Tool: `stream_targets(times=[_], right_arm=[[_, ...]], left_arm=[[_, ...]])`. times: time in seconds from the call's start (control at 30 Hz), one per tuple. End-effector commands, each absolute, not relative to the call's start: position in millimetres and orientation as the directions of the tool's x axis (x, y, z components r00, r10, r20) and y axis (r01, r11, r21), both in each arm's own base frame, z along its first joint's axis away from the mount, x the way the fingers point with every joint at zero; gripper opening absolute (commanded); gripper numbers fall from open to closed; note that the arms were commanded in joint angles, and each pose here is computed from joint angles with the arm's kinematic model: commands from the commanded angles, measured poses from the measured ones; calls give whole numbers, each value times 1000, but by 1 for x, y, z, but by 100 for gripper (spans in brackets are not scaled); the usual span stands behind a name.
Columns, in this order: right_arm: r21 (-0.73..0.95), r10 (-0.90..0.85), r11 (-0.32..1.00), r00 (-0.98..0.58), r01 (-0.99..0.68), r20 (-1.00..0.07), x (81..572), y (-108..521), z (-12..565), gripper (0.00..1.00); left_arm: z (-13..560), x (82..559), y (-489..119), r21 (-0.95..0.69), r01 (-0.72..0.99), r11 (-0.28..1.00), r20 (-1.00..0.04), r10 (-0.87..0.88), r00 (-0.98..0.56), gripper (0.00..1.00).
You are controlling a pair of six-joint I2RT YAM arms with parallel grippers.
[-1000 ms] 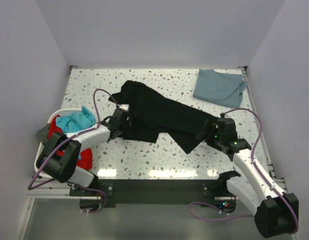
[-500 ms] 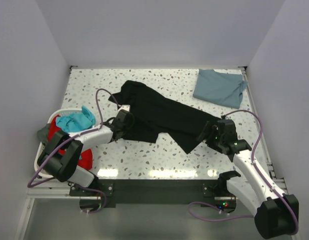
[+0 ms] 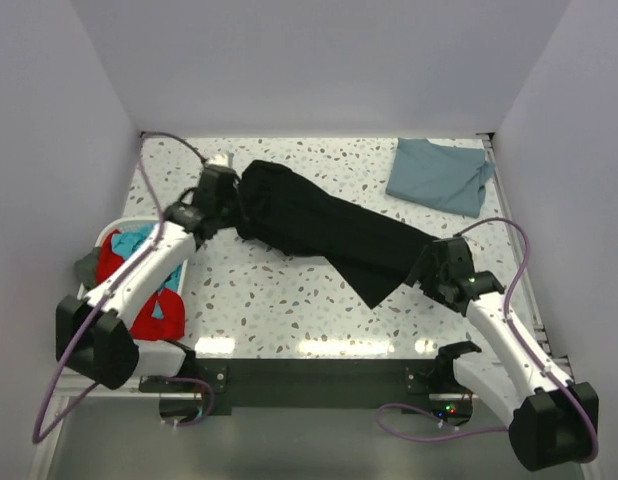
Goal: Fold and stack the t-shirts
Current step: Flatten the tshirt out
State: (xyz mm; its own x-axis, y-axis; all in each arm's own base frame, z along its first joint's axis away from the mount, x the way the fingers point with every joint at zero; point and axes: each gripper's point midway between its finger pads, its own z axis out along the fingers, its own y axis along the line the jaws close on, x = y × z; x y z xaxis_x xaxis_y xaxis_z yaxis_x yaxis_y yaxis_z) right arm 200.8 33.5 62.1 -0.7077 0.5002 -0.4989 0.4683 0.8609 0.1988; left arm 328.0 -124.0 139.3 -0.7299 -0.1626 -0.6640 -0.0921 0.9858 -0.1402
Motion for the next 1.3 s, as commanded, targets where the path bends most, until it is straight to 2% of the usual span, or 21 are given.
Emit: stream_targets(times=[0.0, 0.1, 0.27, 0.4, 0.43, 0.53, 0.83, 1.27], right_arm=[[141, 492, 847, -657, 512, -571, 213, 16, 84, 94], [139, 484, 849, -645, 511, -592, 220, 14, 91, 94], [173, 489, 857, -657, 486, -574, 226, 23, 88, 94], [294, 470, 883, -704, 366, -532, 234, 55, 83, 91], [362, 460, 880, -745, 308, -484, 230, 73, 79, 89], [433, 434, 870, -782, 235, -448, 225, 93, 74, 85], [427, 365, 888, -828, 172, -426, 199, 103, 59, 81], [469, 369, 869, -838, 157, -402, 215, 127, 36, 80]], left_arm=[[263, 354, -81, -247, -126, 961, -816, -276, -507, 0], [285, 357, -56, -245, -157, 957, -828, -291, -479, 0], [259, 340, -53, -252, -160, 954, -794, -299, -530, 0], [235, 329, -56, -253, -157, 955, -758, -296, -581, 0], [232, 327, -56, -250, -157, 956, -753, -293, -589, 0], [225, 324, -55, -234, -152, 960, -745, -277, -606, 0], [209, 320, -63, -245, -125, 962, -712, -265, -651, 0], [202, 320, -68, -254, -100, 962, -694, -253, -674, 0]])
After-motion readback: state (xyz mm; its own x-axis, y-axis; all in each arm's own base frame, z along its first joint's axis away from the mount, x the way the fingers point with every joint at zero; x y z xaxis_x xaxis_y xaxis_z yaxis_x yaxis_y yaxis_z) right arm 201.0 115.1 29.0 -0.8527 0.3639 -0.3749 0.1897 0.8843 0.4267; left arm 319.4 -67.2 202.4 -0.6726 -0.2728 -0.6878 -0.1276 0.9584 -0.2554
